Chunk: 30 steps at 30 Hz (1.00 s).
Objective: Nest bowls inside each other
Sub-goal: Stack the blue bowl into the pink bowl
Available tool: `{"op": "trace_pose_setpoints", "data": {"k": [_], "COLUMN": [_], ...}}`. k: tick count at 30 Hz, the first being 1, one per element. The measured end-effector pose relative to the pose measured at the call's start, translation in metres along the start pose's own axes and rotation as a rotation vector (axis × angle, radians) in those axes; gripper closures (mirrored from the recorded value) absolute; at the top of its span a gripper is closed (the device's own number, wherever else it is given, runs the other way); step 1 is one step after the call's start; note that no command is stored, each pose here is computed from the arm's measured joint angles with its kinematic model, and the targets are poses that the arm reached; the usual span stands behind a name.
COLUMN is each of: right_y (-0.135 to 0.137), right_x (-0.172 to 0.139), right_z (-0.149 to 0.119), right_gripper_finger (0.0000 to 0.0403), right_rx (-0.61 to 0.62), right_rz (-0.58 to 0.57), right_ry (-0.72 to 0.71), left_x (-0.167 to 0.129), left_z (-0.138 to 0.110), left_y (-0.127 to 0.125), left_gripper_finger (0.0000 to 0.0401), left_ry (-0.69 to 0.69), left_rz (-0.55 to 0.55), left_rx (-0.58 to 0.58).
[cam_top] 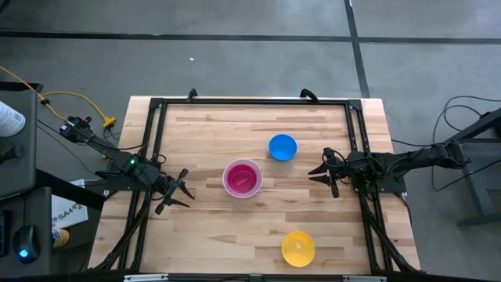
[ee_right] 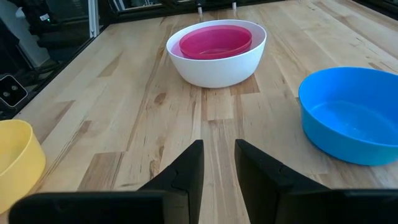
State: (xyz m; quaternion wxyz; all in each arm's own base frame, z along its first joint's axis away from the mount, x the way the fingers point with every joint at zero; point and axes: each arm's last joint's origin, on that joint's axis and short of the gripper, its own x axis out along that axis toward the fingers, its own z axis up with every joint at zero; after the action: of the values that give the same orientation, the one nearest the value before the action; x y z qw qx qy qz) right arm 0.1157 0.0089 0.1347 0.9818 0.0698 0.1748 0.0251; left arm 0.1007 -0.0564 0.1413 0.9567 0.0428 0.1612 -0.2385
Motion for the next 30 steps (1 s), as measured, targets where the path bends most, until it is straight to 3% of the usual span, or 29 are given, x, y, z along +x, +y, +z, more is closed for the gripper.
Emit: {"op": "trace_pose_setpoints", "data": {"k": [8, 12, 14, 25, 30], "right_y": [0.0, -0.0015, -0.0019, -0.0021, 0.0001], "right_x": [0.0, -0.0001, -0.0001, -0.0001, -0.0001], "right_z": [0.0001, 0.0011, 0.0012, 0.0013, 0.003], "right_gripper_finger": [0.0319, 0.0319, 0.0319, 0.0319, 0.0319], "right_rx": [-0.004, -0.179, -0.21, -0.205, -0.099], "right_rz": [0.0, -0.055, -0.071, -0.077, -0.01], "right_ry": [0.0, -0.012, -0.013, -0.014, -0.032], "left_x": [0.0, 0.0, 0.0, 0.0, 0.0], "left_z": [0.0, 0.0, 0.0, 0.0, 0.0], "left_y": [0.0, 0.0, 0.0, 0.0, -0.0001], "left_gripper_finger": [0.026, 0.026, 0.026, 0.026, 0.026], "left_ry": [0.0, 0.0, 0.0, 0.0, 0.0], "left_rz": [0.0, 0.0, 0.0, -0.002, -0.003], "left_rx": [0.0, -0.001, -0.001, -0.001, -0.001]}}
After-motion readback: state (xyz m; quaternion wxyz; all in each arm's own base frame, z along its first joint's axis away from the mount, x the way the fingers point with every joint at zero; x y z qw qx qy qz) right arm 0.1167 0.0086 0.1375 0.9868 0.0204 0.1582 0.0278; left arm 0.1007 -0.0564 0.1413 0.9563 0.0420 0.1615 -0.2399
